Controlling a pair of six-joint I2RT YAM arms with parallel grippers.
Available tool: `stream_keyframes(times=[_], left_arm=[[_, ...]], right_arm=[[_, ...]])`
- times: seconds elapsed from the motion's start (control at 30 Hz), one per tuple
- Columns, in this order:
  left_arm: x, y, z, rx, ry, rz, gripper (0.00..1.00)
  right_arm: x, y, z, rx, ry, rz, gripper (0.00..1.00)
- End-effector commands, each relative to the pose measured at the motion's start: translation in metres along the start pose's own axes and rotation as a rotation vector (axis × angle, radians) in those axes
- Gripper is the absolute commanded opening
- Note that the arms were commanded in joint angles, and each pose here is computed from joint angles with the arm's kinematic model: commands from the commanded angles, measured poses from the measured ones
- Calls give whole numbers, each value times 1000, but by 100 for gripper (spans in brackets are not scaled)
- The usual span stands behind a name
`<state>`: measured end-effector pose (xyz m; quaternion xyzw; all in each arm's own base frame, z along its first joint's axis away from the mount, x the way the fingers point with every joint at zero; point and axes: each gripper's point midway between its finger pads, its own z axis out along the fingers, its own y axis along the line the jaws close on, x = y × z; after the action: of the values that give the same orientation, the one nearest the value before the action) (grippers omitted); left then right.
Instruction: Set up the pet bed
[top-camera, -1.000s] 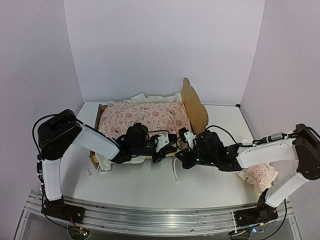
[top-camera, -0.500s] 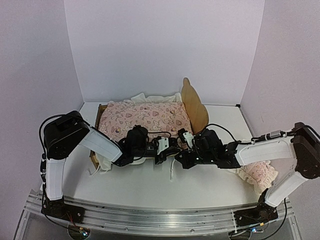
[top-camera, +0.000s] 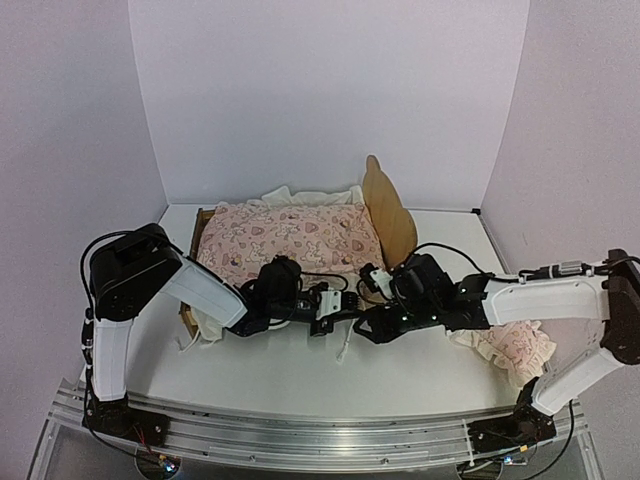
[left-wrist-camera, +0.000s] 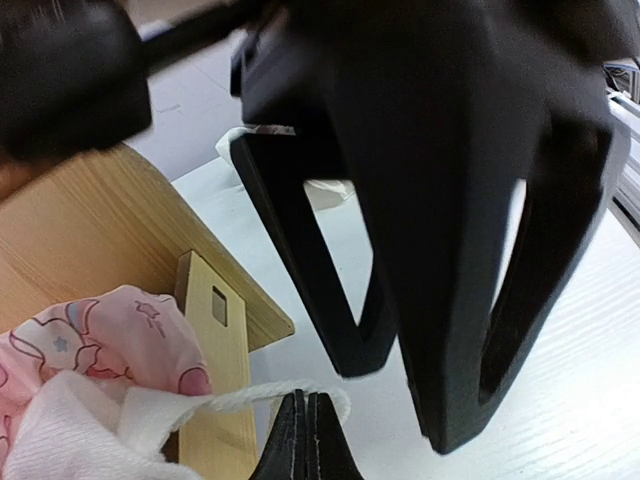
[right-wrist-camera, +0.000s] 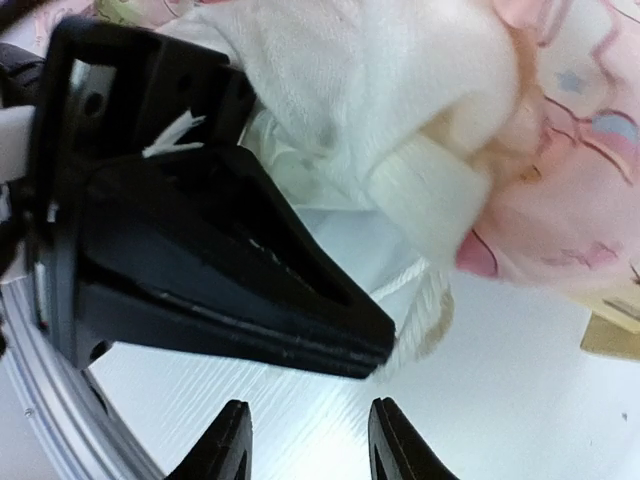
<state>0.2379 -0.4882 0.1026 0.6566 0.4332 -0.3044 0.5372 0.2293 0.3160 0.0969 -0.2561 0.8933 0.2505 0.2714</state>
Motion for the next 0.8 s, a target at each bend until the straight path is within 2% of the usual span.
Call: stream_keyframes(times=[0.0, 0.1, 0.2, 0.27, 0.4, 0.53, 0.77], left_arm=[[44, -23, 4, 59, 118, -82, 0], [46, -21, 4, 44, 128, -80, 0], [49, -17, 4, 18, 144, -76, 0], [50, -14, 4, 4, 150, -74, 0], [51, -10, 5, -14, 153, -61, 0], [50, -4, 5, -38, 160, -43, 0], [52, 5, 5, -80, 180, -42, 0]], right_arm=[[1, 6, -27, -52, 31, -7, 48], [1, -18, -32, 32, 8, 9, 43], [-4, -50, -30, 194, -45, 16, 23], [-8, -62, -24, 258, -64, -2, 17], [-13, -64, -6, 257, -83, -43, 15], [-17, -53, 10, 186, -107, -105, 18], [-31, -58, 24, 208, -182, -163, 20]])
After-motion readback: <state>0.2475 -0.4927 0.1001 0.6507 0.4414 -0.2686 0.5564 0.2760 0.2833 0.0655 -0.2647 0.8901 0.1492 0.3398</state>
